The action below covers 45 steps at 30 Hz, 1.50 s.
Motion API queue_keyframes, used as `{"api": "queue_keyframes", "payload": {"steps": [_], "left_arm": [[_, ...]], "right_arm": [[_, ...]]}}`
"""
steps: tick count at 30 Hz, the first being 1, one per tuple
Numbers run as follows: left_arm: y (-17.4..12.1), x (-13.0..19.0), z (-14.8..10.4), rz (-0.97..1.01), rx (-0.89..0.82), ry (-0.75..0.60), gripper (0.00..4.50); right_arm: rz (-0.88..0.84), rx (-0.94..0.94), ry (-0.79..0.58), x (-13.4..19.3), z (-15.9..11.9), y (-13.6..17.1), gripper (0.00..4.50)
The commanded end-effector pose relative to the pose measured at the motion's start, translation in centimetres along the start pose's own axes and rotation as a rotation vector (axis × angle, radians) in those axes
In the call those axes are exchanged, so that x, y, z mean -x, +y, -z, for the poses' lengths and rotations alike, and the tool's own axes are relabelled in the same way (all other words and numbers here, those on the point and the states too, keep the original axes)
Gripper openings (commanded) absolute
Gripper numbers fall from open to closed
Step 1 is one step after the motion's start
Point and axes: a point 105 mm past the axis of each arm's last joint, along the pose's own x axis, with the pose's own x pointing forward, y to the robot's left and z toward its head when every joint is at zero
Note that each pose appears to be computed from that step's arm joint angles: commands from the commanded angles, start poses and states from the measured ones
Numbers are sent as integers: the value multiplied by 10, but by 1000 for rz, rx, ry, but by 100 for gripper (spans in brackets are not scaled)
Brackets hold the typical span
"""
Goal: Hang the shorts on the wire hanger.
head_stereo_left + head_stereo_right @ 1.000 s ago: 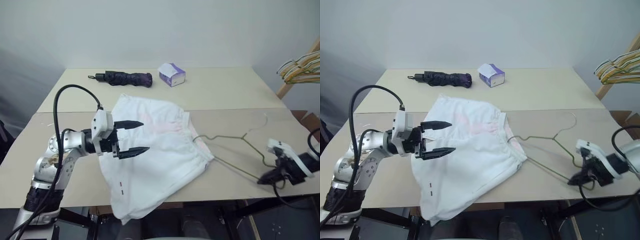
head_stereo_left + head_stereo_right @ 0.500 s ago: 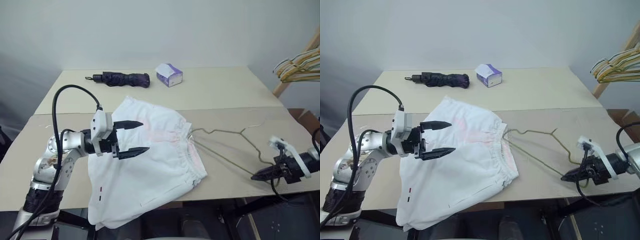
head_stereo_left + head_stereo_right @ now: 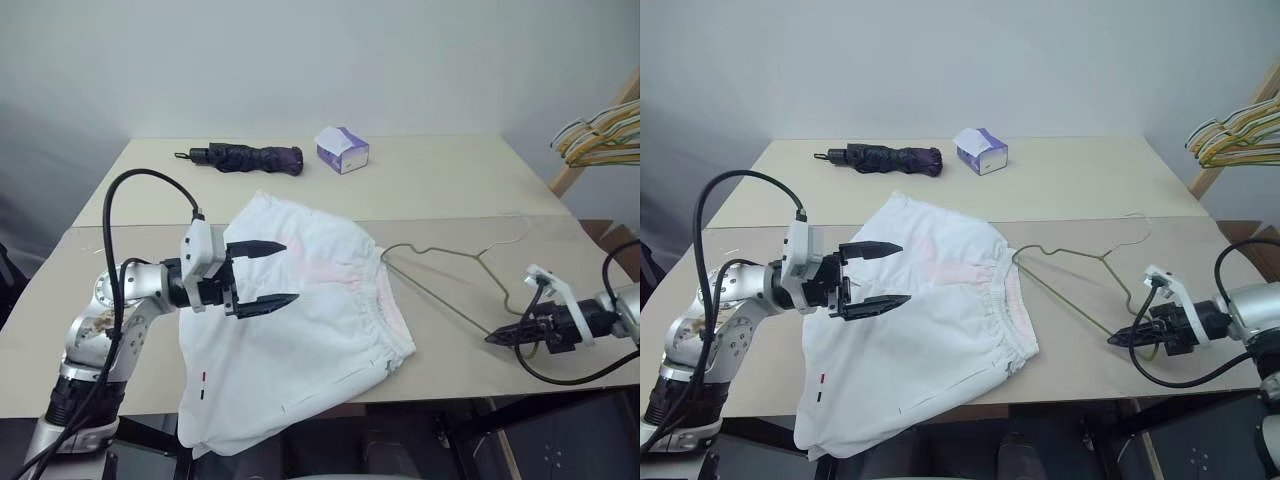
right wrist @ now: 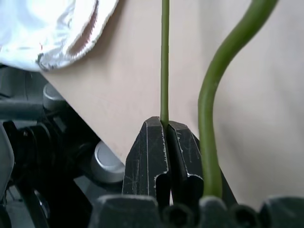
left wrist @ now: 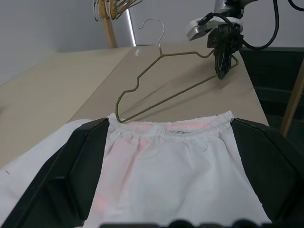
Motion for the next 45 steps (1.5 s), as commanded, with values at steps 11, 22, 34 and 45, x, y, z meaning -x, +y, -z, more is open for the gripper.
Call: {"api": "queue_keyframes", "payload": {"steps": [11,22,34,45], "left_arm": [[3,5,-13,-14,-54,-14,441],[2,5,-13,-20,-52,-16,441],[0,5,-12,-19,-47,-14,441],[0,4,-12,-11,-46,-15,441]], "right_arm": [[-67,18,-14,3,-1,11,0],[-104,31,28,-4,1,19,0],[-92,-5,13,5,11,18,0],[-112,-15,42,-2,18,21,0]]}}
